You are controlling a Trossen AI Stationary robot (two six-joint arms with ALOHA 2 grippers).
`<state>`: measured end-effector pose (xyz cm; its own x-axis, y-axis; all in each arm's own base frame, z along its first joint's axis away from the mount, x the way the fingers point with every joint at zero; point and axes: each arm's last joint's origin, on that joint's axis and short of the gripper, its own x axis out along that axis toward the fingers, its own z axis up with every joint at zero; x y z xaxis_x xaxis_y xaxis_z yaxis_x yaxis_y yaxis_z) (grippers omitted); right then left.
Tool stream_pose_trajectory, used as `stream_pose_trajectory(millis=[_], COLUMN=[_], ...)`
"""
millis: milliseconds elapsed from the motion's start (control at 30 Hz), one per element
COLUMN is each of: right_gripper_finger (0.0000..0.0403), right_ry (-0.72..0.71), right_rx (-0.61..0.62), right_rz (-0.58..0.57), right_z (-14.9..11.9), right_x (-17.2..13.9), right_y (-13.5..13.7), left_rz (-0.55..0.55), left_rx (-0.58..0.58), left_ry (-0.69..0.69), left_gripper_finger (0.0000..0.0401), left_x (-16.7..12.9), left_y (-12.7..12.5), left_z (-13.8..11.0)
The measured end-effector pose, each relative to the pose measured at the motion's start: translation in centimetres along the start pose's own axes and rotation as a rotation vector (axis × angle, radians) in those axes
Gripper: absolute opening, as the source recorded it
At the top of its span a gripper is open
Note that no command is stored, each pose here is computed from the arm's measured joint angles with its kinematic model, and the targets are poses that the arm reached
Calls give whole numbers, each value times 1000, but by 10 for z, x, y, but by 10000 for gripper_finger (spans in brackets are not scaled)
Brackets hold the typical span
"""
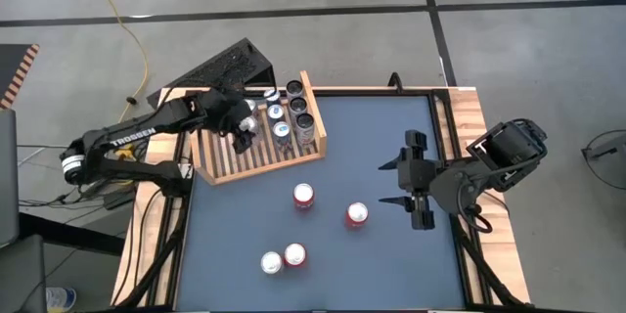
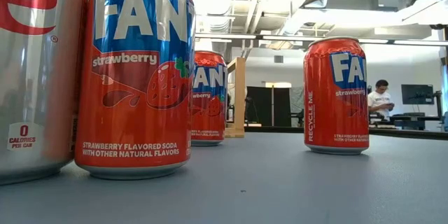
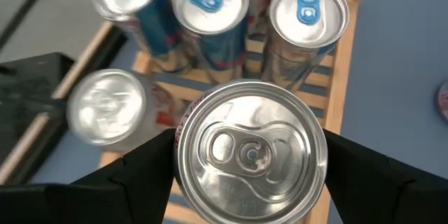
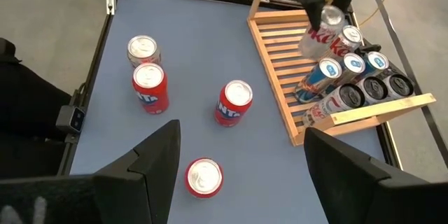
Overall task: Place canned beverage on shelf
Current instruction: Put the left silver soda can on the shelf aligned with the other silver soda can
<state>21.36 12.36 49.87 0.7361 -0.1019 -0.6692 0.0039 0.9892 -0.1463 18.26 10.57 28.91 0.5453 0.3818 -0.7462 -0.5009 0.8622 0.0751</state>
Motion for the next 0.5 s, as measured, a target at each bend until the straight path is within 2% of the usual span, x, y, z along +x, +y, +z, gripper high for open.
stream_pose_trajectory(millis=[67,200,333,500], right_gripper_finger=[276,276,276,276], right_ry=[0,0,0,0], right_rx=[0,0,0,0], right_rz=[0,0,0,0], right_z=[0,0,0,0], right_x=[0,0,0,0], right_y=[0,0,0,0], left_rz=[-11,49,64,23], left_rx=[15,18,20,34], left_ry=[3,48,29,-6], left_gripper_finger=[294,294,294,294], left_x=[10,25,27,27], left_y=[1,7,11,10], left_z=[-7,-23,-23,-20])
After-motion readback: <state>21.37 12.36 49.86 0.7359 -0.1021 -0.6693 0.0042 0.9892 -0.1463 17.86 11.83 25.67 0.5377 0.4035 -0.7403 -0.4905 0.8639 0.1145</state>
